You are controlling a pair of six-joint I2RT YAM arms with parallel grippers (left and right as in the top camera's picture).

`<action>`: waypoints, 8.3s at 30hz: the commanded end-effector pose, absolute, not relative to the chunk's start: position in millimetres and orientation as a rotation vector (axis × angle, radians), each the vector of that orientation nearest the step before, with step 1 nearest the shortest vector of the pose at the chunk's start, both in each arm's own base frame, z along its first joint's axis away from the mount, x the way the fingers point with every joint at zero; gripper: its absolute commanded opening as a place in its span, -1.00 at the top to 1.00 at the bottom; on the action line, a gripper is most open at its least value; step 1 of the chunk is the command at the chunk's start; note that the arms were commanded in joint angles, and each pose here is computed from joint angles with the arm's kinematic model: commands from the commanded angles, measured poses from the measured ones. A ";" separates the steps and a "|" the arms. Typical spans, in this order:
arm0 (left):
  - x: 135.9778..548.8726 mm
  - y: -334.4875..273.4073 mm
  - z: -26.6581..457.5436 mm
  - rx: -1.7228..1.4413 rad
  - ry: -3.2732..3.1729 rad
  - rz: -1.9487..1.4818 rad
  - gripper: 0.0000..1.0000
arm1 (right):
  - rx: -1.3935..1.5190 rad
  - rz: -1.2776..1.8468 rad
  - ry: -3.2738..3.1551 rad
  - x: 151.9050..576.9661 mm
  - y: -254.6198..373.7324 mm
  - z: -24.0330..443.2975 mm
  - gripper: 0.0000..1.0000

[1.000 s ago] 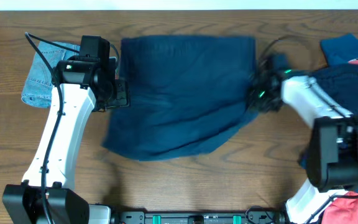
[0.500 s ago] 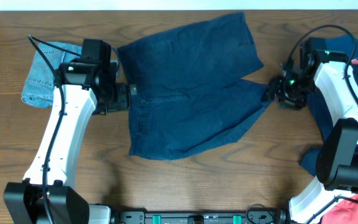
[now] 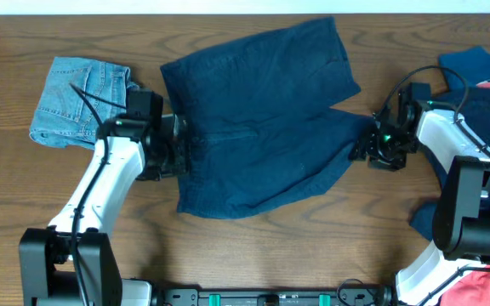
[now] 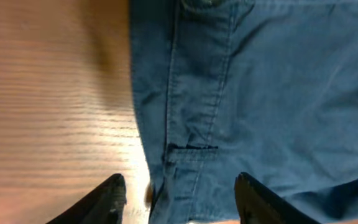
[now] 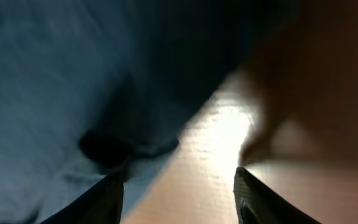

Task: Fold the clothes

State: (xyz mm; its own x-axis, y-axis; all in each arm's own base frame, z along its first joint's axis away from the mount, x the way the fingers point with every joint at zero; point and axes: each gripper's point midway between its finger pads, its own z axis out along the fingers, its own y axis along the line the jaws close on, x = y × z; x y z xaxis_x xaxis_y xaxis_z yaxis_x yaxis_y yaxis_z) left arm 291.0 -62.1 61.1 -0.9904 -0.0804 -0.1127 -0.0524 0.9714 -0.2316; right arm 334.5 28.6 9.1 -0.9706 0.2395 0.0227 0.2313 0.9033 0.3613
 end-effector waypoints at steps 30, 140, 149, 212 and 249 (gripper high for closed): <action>282.2 -85.5 18.1 0.001 2.980 -0.374 -0.10 | 0.411 0.321 3.063 289.0 1.5 107.5 0.67; 304.3 -66.4 93.7 -0.166 2.839 -0.419 -0.25 | 0.459 0.563 2.822 314.6 44.3 -10.0 0.13; 310.9 -66.9 96.0 -0.159 2.810 -0.421 -0.25 | 0.479 0.573 2.714 333.8 41.2 -7.5 0.98; 204.3 -43.8 -8.5 -0.500 3.141 -0.246 -0.34 | 0.526 0.735 2.861 247.5 37.1 121.2 -0.01; 202.1 -44.8 24.9 -0.632 3.211 -0.224 0.88 | 0.776 0.783 2.817 224.3 43.8 38.6 0.98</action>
State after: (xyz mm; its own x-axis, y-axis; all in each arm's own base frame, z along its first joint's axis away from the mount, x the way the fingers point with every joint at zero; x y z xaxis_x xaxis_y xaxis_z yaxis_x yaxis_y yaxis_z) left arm 190.9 -47.6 6.3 -0.9062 -0.3613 0.2198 -0.3890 0.9160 -0.0980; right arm 206.1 44.3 12.2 -0.8397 0.5374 0.0786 0.5061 0.7219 0.4720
